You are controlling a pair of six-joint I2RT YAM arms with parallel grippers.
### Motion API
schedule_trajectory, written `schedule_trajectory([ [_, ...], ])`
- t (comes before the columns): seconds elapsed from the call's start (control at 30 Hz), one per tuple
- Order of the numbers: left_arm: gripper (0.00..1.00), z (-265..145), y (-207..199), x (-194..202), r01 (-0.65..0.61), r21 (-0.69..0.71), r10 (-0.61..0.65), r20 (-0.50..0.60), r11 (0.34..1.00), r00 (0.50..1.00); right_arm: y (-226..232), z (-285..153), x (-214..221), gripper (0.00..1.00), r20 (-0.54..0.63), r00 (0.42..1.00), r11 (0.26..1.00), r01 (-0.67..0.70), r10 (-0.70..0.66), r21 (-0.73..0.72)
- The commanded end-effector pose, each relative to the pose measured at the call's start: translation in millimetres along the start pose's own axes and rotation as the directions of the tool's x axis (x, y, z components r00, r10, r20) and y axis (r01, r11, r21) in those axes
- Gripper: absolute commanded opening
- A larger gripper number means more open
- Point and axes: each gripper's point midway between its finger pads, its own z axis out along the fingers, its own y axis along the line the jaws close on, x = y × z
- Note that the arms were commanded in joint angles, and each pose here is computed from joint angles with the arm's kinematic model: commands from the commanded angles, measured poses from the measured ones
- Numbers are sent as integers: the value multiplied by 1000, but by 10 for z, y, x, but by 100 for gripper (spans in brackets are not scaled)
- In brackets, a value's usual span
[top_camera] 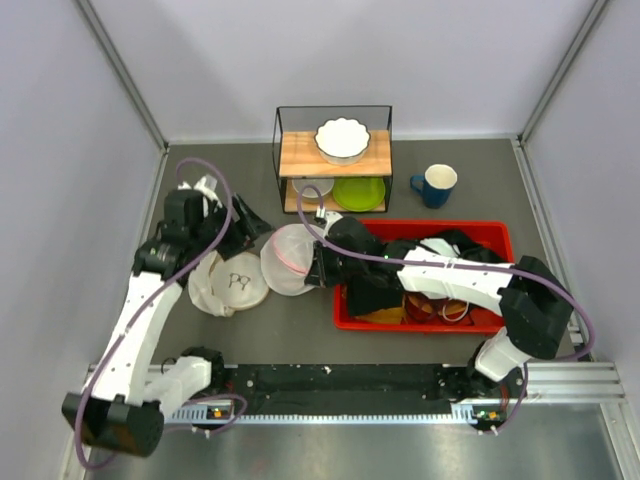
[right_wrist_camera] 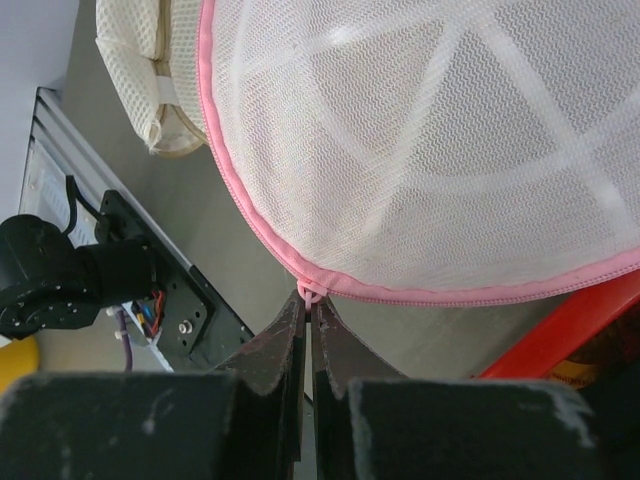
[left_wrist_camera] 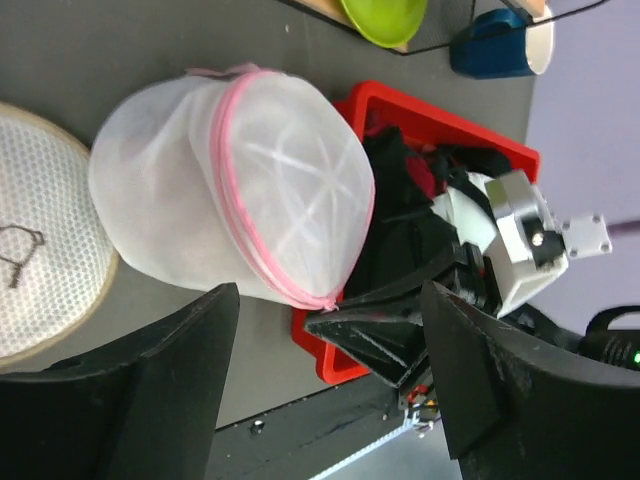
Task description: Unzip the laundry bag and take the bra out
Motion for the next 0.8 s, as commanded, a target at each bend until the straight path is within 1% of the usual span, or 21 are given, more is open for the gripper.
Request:
schedule_trajectory([
  [0.0,78,85,185,432,120,10,-119,-87,993,989,192,-16,-168,0,47,999,999,1,1,-42],
  [0.13,73,261,140,544,178,63,-170,-116,982,979,188,19,-144,0,32,999,999,2,-1,-44],
  [0.23,69,388,115,557,172,53,-164,-123,984,979,191,39,-119,0,19,1000,999,1,0,-48],
  [0.4,66,555,137,575,179,31,-173,-139,983,975,199,35,-102,0,10,1000,999,0,0,-54],
  [0.43,64,588,97,534,176,55,-168,-125,983,978,205,31,-89,0,6,1000,998,1,-1,-56],
  [0.47,62,645,123,585,178,48,-170,-140,983,975,201,27,-90,0,6,1000,998,0,0,-56],
  [0.53,55,696,89,617,167,60,-156,-159,984,975,187,17,-79,0,7,1000,999,1,-1,-53],
  [0.6,27,747,83,626,158,48,-147,-175,986,973,167,0,-66,0,6,1000,999,-1,2,-45],
  [0.63,11,749,94,600,140,41,-131,-165,989,978,136,-5,-45,0,4,1000,999,-3,3,-38],
  [0.67,0,717,77,547,125,23,-120,-158,992,980,110,-33,-46,0,7,1000,999,-6,6,-32],
  [0.7,0,696,68,501,107,16,-104,-146,994,984,45,-47,-63,0,12,1000,1000,-19,19,-21],
  [0.73,0,673,78,437,59,4,-58,-123,998,991,-45,-57,-19,0,5,999,999,-33,33,-5],
  [0.77,0,611,34,343,47,-7,-47,-108,999,993,-90,-118,-49,0,19,999,999,-44,44,-1],
])
